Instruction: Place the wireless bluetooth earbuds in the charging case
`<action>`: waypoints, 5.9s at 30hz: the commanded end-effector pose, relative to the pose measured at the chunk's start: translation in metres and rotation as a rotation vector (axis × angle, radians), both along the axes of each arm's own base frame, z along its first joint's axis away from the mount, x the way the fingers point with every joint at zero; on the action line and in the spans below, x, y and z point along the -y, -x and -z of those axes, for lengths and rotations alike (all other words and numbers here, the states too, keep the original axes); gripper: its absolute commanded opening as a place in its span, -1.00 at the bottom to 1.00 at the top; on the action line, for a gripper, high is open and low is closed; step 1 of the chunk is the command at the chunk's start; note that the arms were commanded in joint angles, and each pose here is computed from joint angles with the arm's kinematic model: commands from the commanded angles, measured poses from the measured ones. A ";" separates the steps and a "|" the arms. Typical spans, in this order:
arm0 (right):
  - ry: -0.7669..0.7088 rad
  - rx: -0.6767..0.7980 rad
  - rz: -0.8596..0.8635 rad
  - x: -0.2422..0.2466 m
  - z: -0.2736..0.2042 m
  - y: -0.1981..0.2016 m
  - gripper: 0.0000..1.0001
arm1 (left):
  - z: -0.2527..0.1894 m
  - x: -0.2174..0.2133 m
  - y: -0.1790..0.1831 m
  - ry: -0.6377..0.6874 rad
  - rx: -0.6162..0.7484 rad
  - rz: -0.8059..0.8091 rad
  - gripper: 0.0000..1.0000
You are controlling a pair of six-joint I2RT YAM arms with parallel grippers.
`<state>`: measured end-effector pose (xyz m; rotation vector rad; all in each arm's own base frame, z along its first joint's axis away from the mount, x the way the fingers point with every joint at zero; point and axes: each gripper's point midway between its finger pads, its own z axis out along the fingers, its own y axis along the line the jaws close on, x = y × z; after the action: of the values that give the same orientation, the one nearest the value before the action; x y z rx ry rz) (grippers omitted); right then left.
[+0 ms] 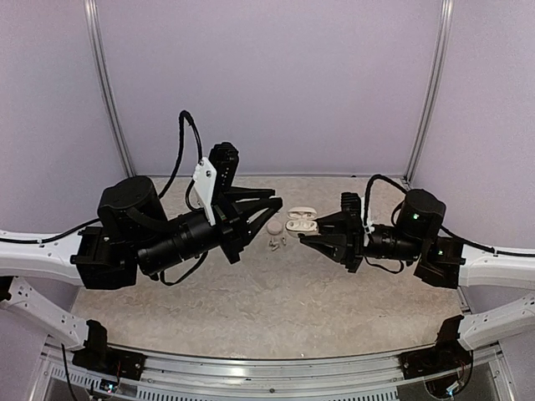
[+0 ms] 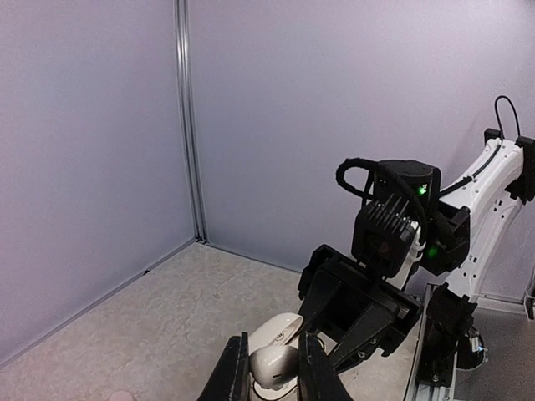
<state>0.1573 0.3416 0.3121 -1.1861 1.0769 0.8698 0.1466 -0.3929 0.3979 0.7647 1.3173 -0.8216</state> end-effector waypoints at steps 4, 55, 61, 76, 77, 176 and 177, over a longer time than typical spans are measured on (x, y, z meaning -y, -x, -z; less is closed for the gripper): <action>-0.073 -0.048 -0.002 -0.007 -0.021 -0.001 -1.00 | -0.009 0.012 0.003 0.009 0.063 0.018 -0.80; -0.176 -0.137 -0.054 -0.001 -0.045 0.013 -1.00 | 0.039 0.025 -0.016 -0.196 0.095 -0.063 -0.88; -0.201 -0.171 -0.028 0.000 -0.050 0.008 -1.00 | 0.052 0.031 -0.012 -0.254 0.123 -0.063 -0.88; -0.196 -0.137 -0.029 0.002 -0.052 0.009 -1.00 | 0.058 0.037 -0.005 -0.267 0.116 -0.029 -0.66; -0.193 -0.137 -0.027 0.001 -0.051 0.009 -1.00 | 0.056 0.037 -0.005 -0.263 0.118 -0.028 -0.63; 0.044 -0.142 -0.274 -0.010 -0.019 0.049 -1.00 | 0.039 0.002 -0.005 -0.104 -0.067 0.078 0.73; 0.044 -0.142 -0.275 -0.010 -0.019 0.049 -1.00 | 0.040 0.002 -0.006 -0.106 -0.068 0.074 0.72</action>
<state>0.1146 0.3535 0.3212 -1.3464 1.1117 1.1450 0.1473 -0.3925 0.3553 0.8953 1.4121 -0.8536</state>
